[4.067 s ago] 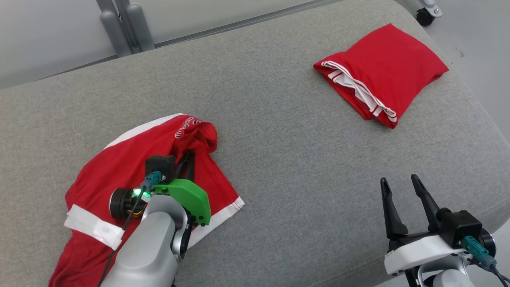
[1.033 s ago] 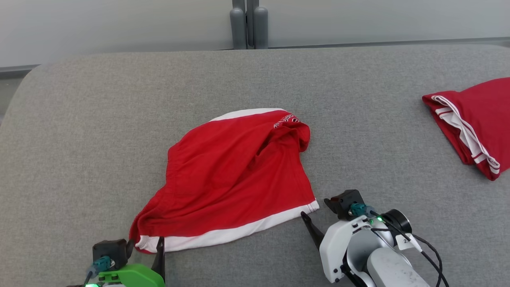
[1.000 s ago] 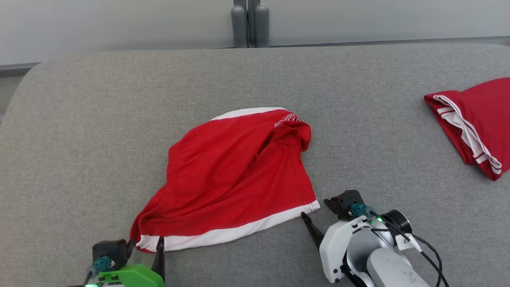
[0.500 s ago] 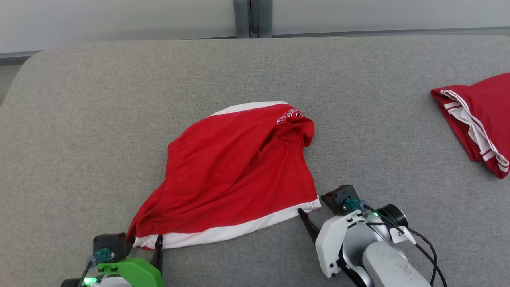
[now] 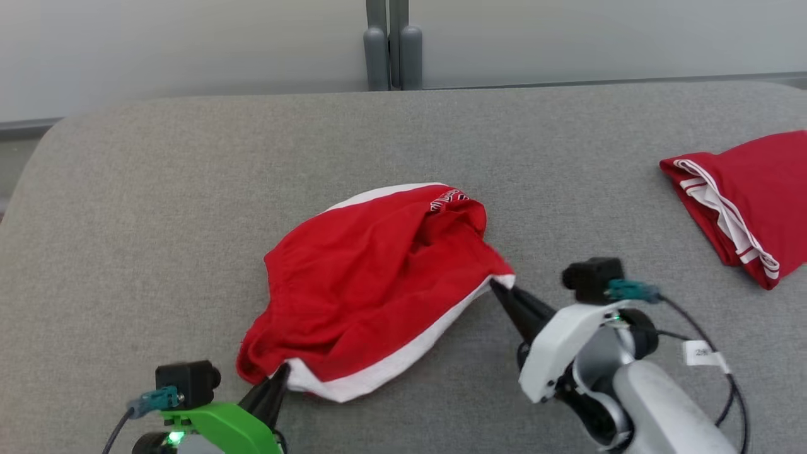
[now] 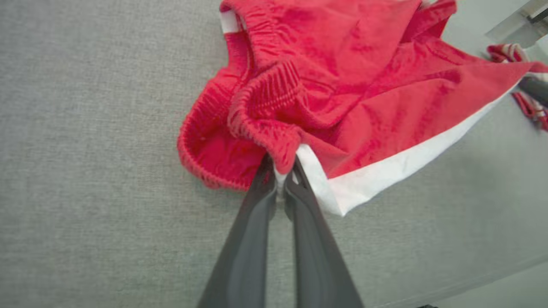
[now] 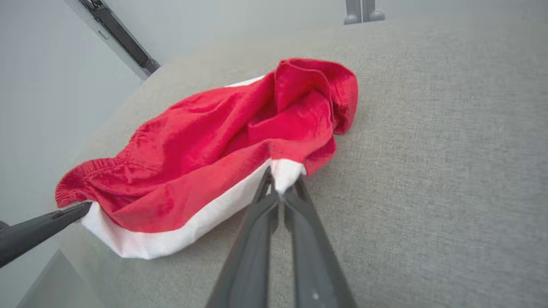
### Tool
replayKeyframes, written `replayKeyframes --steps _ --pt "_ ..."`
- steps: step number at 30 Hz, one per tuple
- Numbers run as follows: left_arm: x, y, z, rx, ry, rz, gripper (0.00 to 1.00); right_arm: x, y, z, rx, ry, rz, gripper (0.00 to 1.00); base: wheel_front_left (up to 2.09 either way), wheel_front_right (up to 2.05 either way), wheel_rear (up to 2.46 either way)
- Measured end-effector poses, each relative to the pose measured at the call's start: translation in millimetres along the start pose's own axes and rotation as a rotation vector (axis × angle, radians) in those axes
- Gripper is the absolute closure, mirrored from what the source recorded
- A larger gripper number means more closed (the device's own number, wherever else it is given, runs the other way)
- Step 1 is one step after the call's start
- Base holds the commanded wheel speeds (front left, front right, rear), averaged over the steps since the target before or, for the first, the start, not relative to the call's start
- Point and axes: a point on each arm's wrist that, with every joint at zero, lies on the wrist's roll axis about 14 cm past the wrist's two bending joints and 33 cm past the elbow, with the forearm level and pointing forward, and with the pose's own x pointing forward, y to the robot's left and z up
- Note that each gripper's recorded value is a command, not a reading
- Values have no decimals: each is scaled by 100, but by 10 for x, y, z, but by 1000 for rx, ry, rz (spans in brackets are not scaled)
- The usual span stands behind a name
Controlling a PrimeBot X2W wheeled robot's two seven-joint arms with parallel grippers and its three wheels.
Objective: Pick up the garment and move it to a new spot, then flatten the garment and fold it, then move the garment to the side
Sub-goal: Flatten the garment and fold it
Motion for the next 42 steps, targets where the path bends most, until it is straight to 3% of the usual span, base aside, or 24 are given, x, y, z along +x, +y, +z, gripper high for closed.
replayKeyframes --steps 7,13,16,19,23,29,33,36,39,42 --pt "-521 -972 926 -25 -253 -387 100 -776 8 1140 82 -311 80 100 0 0 0" --pt "-930 -1436 1484 -16 -418 -564 100 -1559 -40 1971 25 -572 69 100 0 0 0" --pt "-1041 -1630 1755 -10 -478 -645 100 -1776 -74 2268 -46 -645 40 100 0 0 0" --pt "-977 -1660 2025 54 -507 -648 100 -1825 -175 2524 -82 -691 8 100 0 0 0" --pt "-599 -1691 2364 46 -457 -649 100 -1592 -444 2792 -84 -696 -61 100 0 0 0" --pt "323 -1563 2984 21 -445 -512 100 -752 -906 3055 -43 -651 -172 100 0 0 0" --pt "856 -1396 3503 -5 -614 -391 100 -227 -1092 3252 -92 -685 -233 100 0 0 0" --pt "1068 -1380 3818 9 -770 -363 100 43 -1171 3406 -99 -748 -236 100 0 0 0" --pt "1400 -1275 3733 26 -800 -348 100 307 -1260 3290 -87 -755 -228 100 0 0 0" --pt "1787 -1105 3329 18 -726 -324 100 577 -1388 2803 -41 -672 -224 100 0 0 0"
